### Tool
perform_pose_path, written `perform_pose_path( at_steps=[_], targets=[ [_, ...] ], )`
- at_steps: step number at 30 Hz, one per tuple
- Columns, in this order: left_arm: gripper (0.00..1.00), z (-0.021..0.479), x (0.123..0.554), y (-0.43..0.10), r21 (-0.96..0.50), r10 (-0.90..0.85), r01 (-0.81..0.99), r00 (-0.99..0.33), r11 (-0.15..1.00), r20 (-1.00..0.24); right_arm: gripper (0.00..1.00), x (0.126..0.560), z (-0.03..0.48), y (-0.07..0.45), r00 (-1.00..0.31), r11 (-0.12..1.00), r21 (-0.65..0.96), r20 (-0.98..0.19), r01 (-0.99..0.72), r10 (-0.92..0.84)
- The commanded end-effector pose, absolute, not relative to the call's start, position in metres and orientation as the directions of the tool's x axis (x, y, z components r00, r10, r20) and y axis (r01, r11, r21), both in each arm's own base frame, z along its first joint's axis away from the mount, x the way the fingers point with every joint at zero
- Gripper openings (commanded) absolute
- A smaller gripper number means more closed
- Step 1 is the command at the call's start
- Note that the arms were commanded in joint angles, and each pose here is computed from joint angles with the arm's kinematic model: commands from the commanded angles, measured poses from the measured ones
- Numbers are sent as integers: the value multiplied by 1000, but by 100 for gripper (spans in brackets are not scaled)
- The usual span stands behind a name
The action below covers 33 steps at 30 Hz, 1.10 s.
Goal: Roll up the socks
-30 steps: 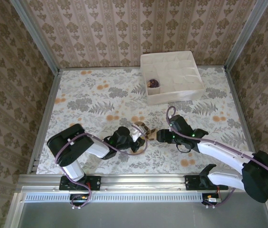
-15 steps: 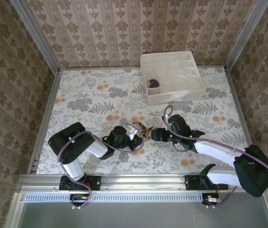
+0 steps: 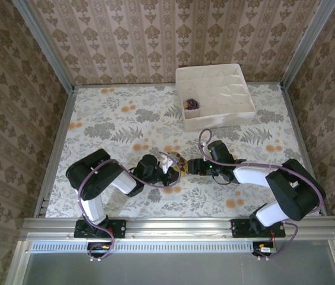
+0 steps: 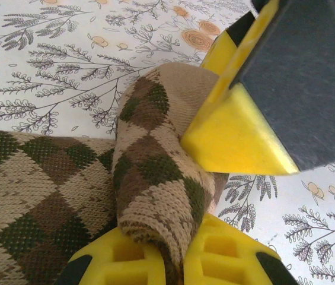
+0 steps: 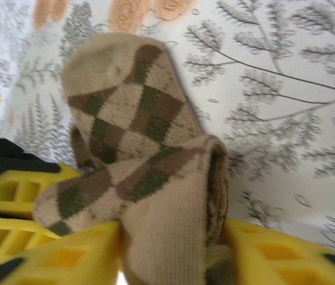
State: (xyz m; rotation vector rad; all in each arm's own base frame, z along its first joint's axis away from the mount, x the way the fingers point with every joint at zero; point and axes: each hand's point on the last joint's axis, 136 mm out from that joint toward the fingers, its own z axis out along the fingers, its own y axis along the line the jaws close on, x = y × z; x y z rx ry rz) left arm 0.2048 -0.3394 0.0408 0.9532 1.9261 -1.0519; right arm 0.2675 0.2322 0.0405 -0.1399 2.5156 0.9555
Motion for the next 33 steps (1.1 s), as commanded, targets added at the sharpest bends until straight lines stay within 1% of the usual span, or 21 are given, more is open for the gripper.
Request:
perform_pose_path(
  at_steps=[1, 6, 8, 10, 12, 13, 15, 17, 21, 24, 28, 30, 33],
  targets=[
    [0, 37, 196, -346, -372, 290, 864, -472, 338, -832, 34, 265, 52, 253, -901, 676, 672, -433, -302, 28],
    [1, 37, 195, -349, -366, 320, 876, -461, 315, -827, 9, 262, 52, 253, -897, 666, 675, -442, -317, 21],
    [11, 40, 196, -349, -362, 323, 878, -457, 312, -829, 1, 260, 53, 251, -895, 670, 670, -446, -319, 20],
    [30, 46, 199, -345, -358, 321, 878, -455, 317, -831, 0, 259, 54, 245, -891, 693, 648, -454, -315, 19],
    [45, 55, 205, -338, -365, 299, 871, -463, 330, -834, 0, 257, 51, 237, -889, 724, 620, -457, -304, 19],
    [49, 60, 209, -333, -372, 280, 864, -470, 339, -837, 0, 256, 50, 233, -888, 736, 608, -459, -299, 19],
    [52, 76, 222, -319, -392, 223, 844, -488, 366, -844, 0, 252, 45, 226, -887, 760, 583, -461, -286, 20],
    [53, 88, 230, -307, -406, 190, 829, -502, 384, -844, 0, 248, 49, 222, -875, 770, 565, -483, -297, 17],
    [52, 97, 243, -290, -397, 200, 803, -521, 444, -830, 0, 241, 45, 218, -868, 793, 528, -497, -302, 0],
    [44, 84, 250, -283, -423, 236, 741, -601, 521, -763, 0, 237, 43, 217, -858, 807, 500, -514, -313, -14],
    [34, 67, 245, -290, -496, 220, 678, -685, 543, -695, 0, 233, 42, 218, -846, 824, 466, -532, -323, -30],
    [32, 63, 238, -300, -500, 220, 687, -679, 528, -700, 0, 230, 40, 219, -847, 832, 450, -529, -325, -46],
    [33, 68, 231, -308, -417, 230, 753, -586, 509, -777, 0, 226, 36, 221, -856, 842, 429, -512, -326, -71]
  ],
)
